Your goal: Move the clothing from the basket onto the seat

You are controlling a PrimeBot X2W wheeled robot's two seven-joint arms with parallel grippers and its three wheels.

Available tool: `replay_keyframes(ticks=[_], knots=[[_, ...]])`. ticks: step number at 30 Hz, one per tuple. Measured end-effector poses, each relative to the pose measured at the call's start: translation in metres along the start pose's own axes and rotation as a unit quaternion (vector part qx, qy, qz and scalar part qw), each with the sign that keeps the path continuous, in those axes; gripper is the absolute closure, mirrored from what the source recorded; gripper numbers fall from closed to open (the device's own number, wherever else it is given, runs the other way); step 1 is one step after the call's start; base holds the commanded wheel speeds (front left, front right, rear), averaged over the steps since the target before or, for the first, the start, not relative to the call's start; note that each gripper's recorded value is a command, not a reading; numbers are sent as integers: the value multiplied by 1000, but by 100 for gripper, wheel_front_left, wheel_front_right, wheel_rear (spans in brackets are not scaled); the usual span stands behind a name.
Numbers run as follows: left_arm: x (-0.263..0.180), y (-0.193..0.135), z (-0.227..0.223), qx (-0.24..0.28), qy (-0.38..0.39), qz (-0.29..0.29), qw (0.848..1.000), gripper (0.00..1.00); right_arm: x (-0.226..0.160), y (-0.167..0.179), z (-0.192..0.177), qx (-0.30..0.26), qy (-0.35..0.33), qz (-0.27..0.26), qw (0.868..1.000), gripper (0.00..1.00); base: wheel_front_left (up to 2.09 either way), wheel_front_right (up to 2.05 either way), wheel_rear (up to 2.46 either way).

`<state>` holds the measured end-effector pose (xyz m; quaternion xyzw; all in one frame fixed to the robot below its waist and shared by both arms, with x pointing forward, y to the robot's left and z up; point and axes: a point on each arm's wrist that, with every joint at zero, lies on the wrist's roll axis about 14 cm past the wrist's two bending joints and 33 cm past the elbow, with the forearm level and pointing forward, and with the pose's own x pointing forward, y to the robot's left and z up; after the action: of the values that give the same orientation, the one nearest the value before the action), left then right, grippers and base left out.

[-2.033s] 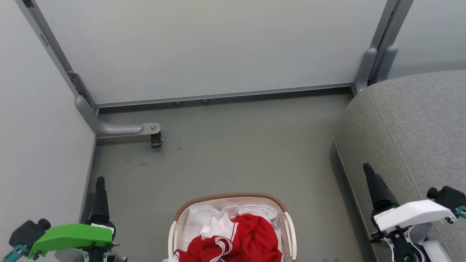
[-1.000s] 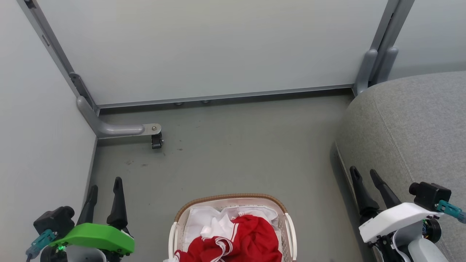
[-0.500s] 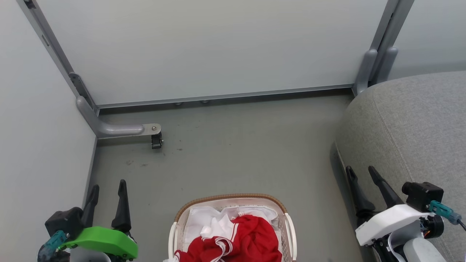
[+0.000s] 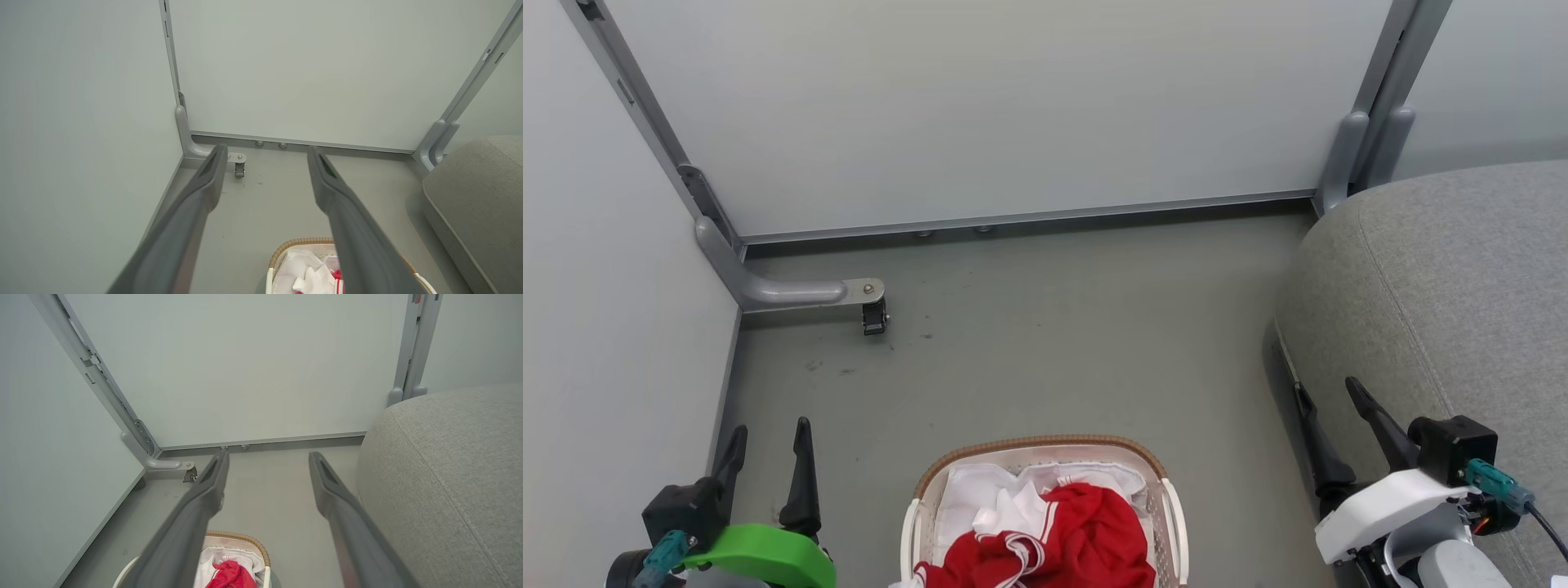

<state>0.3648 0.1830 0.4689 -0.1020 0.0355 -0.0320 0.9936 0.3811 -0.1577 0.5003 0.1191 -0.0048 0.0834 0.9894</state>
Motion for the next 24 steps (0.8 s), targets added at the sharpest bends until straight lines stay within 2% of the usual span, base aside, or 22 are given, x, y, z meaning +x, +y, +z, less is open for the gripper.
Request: replay_keyframes(ticks=[6,13,20,24], knots=[[0,-3,-4,15,4,-4,1000,0,-1,2,-3,-17,1,3,1000,0,0,0,0],[6,-31,-38,9,51,-45,998,0,10,6,-5,-33,0,13,999,0,0,0,0],[34,-68,-67,24,94,-116,989,0,37,4,-2,-47,-13,18,999,0,0,0,0],[42,-93,-100,34,140,-169,975,0,49,1,-12,-52,-5,16,998,0,0,0,0]])
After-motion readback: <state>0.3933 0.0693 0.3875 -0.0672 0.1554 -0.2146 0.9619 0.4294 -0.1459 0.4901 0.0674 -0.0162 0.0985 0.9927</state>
